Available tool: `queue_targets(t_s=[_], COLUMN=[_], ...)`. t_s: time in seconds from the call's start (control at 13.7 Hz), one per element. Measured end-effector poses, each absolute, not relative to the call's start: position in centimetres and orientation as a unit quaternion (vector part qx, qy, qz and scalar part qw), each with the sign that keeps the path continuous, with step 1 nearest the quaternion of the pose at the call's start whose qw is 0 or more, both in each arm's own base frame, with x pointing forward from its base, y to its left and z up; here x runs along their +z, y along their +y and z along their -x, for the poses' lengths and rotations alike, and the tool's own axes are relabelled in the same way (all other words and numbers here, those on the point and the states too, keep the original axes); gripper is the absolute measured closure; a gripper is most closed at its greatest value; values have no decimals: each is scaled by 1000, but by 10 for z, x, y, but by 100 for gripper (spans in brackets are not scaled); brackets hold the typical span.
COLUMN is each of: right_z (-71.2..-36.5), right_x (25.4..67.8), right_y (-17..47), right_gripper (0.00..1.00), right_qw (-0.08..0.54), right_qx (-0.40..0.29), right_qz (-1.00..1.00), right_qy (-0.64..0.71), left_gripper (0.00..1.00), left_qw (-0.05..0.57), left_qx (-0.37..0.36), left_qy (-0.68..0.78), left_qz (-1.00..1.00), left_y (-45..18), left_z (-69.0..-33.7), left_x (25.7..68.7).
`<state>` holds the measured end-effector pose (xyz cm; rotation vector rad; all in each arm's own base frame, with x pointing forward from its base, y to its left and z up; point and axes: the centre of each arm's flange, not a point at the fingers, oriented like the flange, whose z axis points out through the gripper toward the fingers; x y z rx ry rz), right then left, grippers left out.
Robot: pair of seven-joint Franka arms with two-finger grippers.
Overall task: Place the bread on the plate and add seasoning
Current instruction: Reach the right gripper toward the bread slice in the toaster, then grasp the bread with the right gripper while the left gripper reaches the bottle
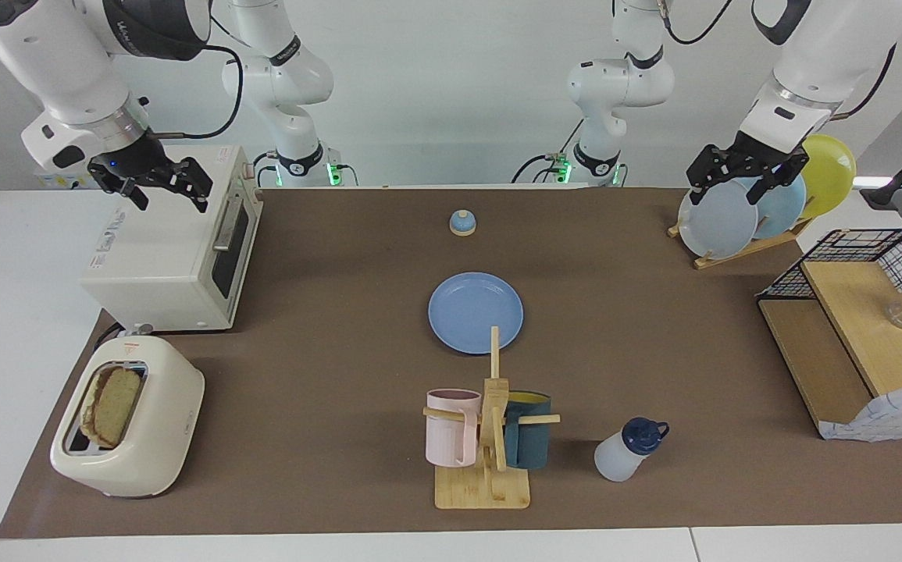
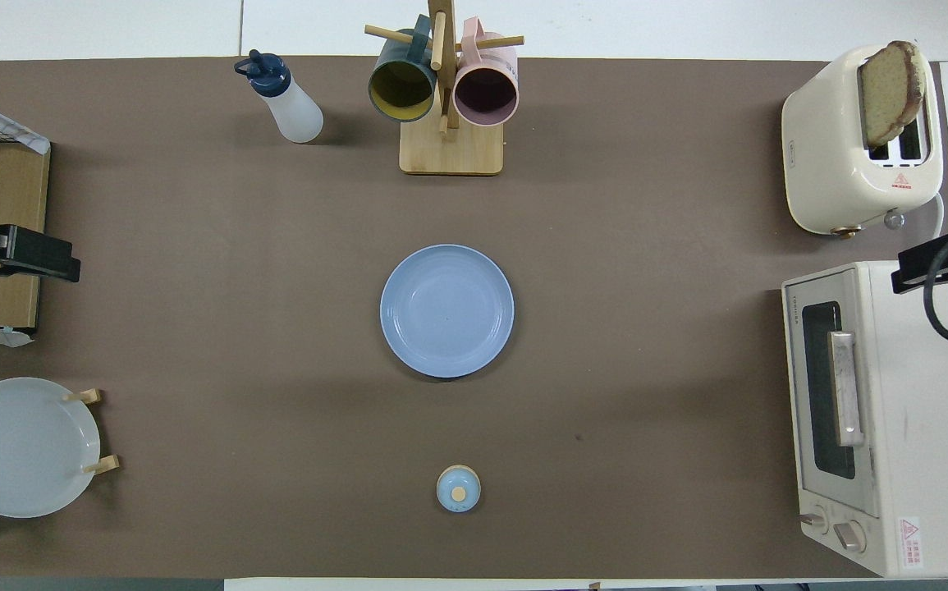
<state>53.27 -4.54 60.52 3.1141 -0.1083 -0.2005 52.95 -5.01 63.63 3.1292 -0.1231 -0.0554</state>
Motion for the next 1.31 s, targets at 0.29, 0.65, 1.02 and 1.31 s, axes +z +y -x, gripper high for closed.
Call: queue_targets(t_s=[0.29,0.65,1.02,1.31], right_z=[-533,-558,-595,-641], right_x=[605,616,583,522], right_y=[-45,-47,-82,-94], right_gripper=[0,0,0,0], right_qw=[10,7,23,34], right_qx=[-64,44,185,242], right_qz=[-997,-998,-982,-969], right_qy=[-35,-35,-40,-43], left_gripper=[0,0,0,0], left_qw=[5,5,6,17], left_qx=[-18,-10,12,119], left_qy=[-41,-50,-62,-87], left_qz=[-999,-999,-998,-989], left_y=[-51,-61,-75,-108], left_z=[-529,-530,-532,-547], left_x=[636,638,628,597])
